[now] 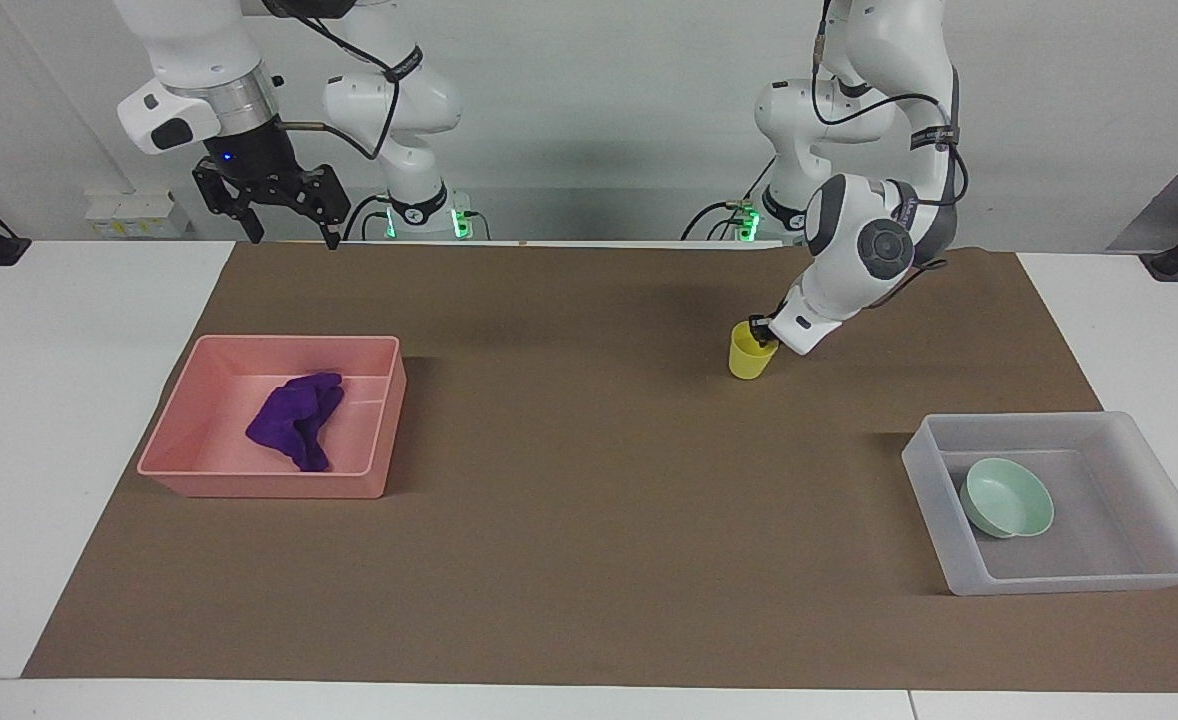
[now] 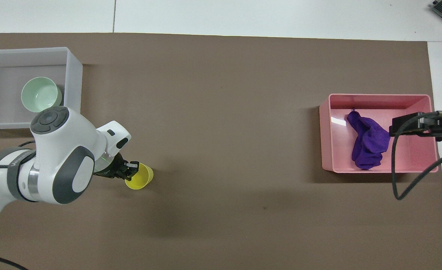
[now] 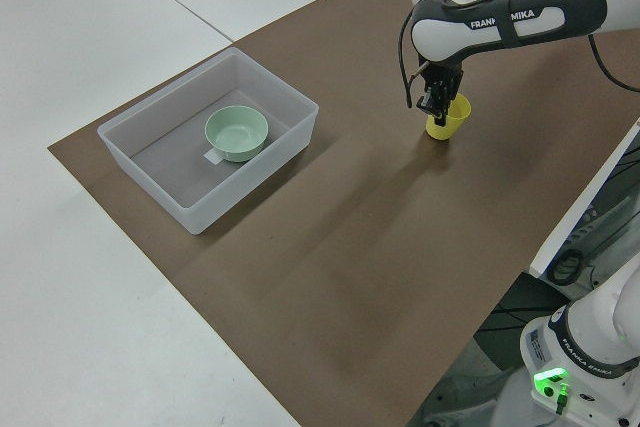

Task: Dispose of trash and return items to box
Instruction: 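Lift the yellow cup with the left gripper into the green bowl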

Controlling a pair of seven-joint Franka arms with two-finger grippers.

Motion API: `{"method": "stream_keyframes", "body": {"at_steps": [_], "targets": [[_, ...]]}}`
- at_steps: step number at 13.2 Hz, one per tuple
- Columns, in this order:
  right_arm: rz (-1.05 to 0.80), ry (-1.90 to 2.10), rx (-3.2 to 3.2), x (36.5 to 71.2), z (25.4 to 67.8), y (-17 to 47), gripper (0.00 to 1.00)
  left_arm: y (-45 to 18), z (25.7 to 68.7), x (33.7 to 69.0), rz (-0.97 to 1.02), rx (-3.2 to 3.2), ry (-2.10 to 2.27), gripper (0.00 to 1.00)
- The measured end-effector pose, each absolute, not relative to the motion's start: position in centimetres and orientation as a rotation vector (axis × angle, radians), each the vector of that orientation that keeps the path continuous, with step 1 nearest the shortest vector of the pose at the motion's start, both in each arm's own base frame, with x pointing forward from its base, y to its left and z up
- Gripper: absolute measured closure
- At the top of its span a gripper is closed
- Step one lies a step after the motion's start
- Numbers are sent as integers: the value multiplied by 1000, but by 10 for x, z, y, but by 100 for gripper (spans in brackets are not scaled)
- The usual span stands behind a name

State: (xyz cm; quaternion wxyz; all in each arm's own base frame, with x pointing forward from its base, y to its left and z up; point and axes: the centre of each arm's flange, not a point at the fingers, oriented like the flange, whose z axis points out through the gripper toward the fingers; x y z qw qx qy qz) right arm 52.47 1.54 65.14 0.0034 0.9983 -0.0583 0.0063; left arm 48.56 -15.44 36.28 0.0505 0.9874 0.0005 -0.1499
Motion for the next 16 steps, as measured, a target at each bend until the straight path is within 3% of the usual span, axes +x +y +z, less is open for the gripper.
{"method": "stream_keyframes", "body": {"at_steps": [4, 6, 8, 11, 16], "targets": [[20, -183, 3130, 525, 652, 15, 0, -95, 467, 534, -372, 2971, 145, 97], [19, -183, 3129, 525, 651, 15, 0, -27, 537, 559, -198, 2946, 302, 97], [19, -184, 3129, 525, 651, 15, 0, 47, 564, 570, -94, 2920, 431, 97], [27, -195, 3129, 524, 656, 11, 0, 120, 530, 605, -52, 2894, 495, 97], [12, -218, 3127, 526, 653, 3, 0, 164, 434, 665, 24, 2880, 583, 97]]}}
